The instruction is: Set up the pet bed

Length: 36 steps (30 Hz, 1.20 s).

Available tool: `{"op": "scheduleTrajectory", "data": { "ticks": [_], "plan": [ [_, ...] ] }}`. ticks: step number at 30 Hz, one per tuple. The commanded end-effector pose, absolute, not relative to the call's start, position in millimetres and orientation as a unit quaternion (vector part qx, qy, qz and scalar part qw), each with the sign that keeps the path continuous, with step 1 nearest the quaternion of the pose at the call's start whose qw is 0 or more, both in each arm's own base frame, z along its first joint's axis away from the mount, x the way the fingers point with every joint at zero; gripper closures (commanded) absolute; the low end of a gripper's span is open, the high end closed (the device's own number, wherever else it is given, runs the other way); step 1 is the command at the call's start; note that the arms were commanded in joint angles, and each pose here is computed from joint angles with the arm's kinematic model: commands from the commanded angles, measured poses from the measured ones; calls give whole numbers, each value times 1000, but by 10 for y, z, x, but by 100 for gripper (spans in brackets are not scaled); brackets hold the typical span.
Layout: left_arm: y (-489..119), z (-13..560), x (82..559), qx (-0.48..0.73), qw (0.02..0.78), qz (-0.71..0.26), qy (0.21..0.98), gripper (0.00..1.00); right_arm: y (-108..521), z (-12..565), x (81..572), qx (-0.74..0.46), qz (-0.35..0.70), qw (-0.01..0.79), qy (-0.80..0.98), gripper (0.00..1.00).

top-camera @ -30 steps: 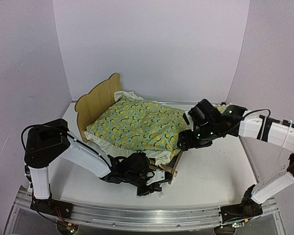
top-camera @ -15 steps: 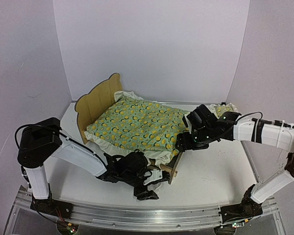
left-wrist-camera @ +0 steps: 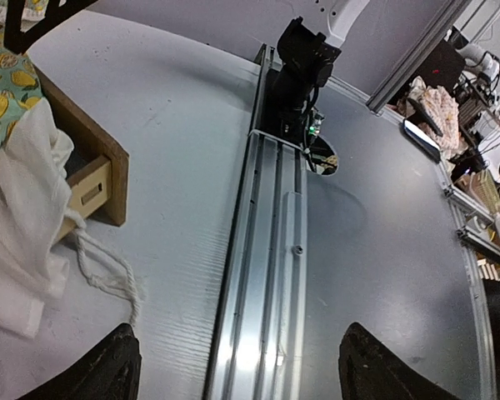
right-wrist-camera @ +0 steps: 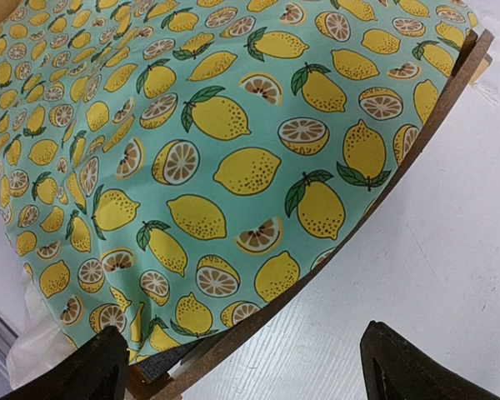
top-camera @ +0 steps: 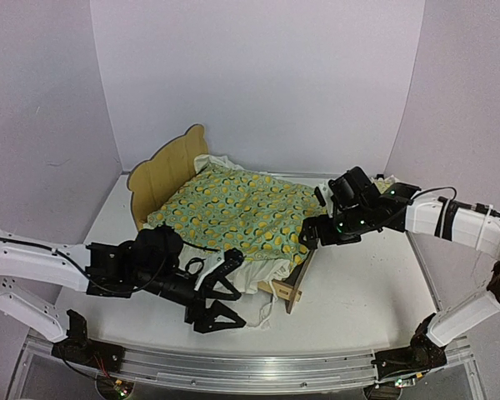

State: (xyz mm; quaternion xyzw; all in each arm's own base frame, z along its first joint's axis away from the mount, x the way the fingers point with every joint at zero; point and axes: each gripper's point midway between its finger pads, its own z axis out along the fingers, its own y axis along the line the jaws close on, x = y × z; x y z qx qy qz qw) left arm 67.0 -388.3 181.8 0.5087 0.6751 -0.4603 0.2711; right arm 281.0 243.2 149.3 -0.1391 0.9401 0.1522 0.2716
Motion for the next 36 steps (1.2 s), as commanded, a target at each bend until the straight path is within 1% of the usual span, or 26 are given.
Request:
{"op": "scheduleTrajectory", "data": {
  "ticks": [1,2,3,4,5,6,7,8,9,10,11,13,15,17,18,22,25,27,28,29,31,32,34,36],
  "plan": [
    [-3652,2051,682,435,255,-481,717,20,2443,1587,2768,-144,166,283,934,2],
    [-3599,2122,896,392,283,-458,746,21,2450,1610,2733,-143,177,281,932,2],
    [-3488,2157,1161,325,304,-426,788,20,2458,1621,2724,-135,185,281,932,2],
    [-3389,2209,1408,264,322,-406,814,16,2510,1623,2693,-133,200,272,932,2],
    [-3321,2272,1597,219,329,-404,825,16,2537,1610,2678,-127,208,264,933,2],
    [-3254,2308,1780,169,328,-404,837,21,2548,1576,2671,-116,212,257,936,2],
    [-3132,2326,1989,98,335,-391,851,22,2554,1522,2659,-110,214,248,938,4],
    [-2982,2288,2148,26,342,-372,863,20,2569,1501,2658,-104,219,244,939,6],
    [-2863,2253,2258,-32,346,-362,865,19,2573,1477,2662,-99,220,242,940,9],
    [-2716,2249,2383,-79,367,-344,861,19,2591,1481,2679,-97,223,245,939,11],
    [-2603,2241,2449,-116,380,-329,856,19,2603,1482,2692,-97,224,246,938,12],
    [-2392,2166,2567,-184,385,-309,850,15,2621,1493,2733,-96,221,249,938,16],
    [-2289,2076,2739,-207,376,-300,852,14,2656,1493,2742,-102,221,244,939,20],
    [-2250,2001,2938,-207,368,-286,860,12,2668,1472,2741,-103,221,239,940,28],
    [-2196,1938,3044,-213,364,-275,864,12,2659,1468,2743,-100,220,239,941,29],
    [-2077,1829,3252,-225,373,-246,866,12,2625,1423,2722,-93,215,234,944,30],
    [-1979,1669,3326,-259,353,-246,865,10,2617,1334,2650,-78,223,215,948,29],
    [-1909,1566,3389,-276,348,-238,864,12,2615,1285,2645,-62,228,212,948,32],
    [-1872,1534,3426,-281,350,-232,863,14,2627,1250,2640,-58,232,208,948,35],
    [-1834,1525,3467,-285,355,-227,861,18,2638,1216,2634,-54,234,203,949,38],
    [-1780,1533,3548,-282,367,-217,860,30,2636,1155,2622,-45,232,193,952,42],
    [-1762,1555,3583,-279,373,-214,859,39,2635,1134,2618,-41,232,191,953,43],
    [-1728,1611,3652,-267,390,-201,858,58,2645,1115,2621,-37,235,189,953,44],
    [-1663,1651,3716,-257,407,-181,858,74,2658,1067,2613,-37,233,182,955,47]
  ]
}}
